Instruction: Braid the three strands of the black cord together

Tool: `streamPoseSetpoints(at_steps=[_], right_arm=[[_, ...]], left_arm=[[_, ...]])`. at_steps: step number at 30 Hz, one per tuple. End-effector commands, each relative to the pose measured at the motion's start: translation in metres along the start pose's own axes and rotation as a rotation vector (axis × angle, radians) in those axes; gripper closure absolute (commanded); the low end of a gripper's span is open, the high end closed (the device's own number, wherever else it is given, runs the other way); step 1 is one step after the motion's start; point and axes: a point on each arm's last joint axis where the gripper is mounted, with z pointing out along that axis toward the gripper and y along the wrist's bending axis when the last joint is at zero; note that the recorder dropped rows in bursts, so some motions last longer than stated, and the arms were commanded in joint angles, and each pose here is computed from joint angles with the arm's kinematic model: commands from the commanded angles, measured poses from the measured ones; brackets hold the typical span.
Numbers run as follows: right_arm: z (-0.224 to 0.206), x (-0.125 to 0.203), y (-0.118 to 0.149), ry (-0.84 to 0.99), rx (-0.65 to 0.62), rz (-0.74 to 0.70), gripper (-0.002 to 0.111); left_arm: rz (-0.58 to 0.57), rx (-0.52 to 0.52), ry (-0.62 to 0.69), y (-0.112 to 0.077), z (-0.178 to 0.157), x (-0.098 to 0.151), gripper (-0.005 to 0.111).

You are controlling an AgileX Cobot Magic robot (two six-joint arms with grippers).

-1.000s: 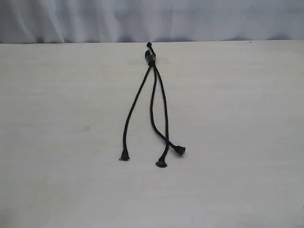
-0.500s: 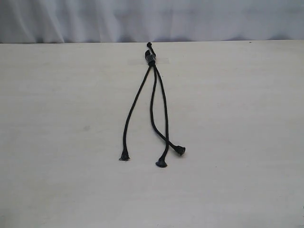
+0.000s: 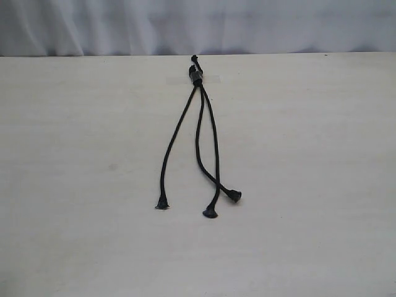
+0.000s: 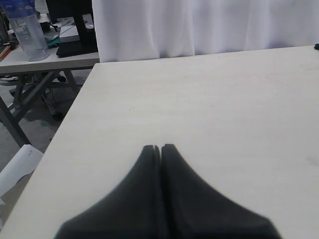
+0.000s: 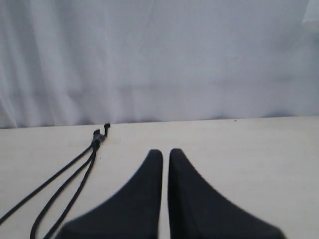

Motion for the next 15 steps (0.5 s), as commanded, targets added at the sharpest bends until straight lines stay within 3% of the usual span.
streamPoseSetpoints(at_steps=[1, 15], right_arm=[[-0.0005, -0.0055, 0.0007, -0.071, -0.01, -0.018, 0.104], [-0.0009, -0.0099, 0.0011, -0.12, -0.011, -0.063, 0.104]], left_arm=[[0.001, -0.002, -0.004, 0.0001, 0.0001, 0.0005, 0.107], [0.032, -0.013, -0.025, 0.001, 0.0, -0.0015, 0.107]])
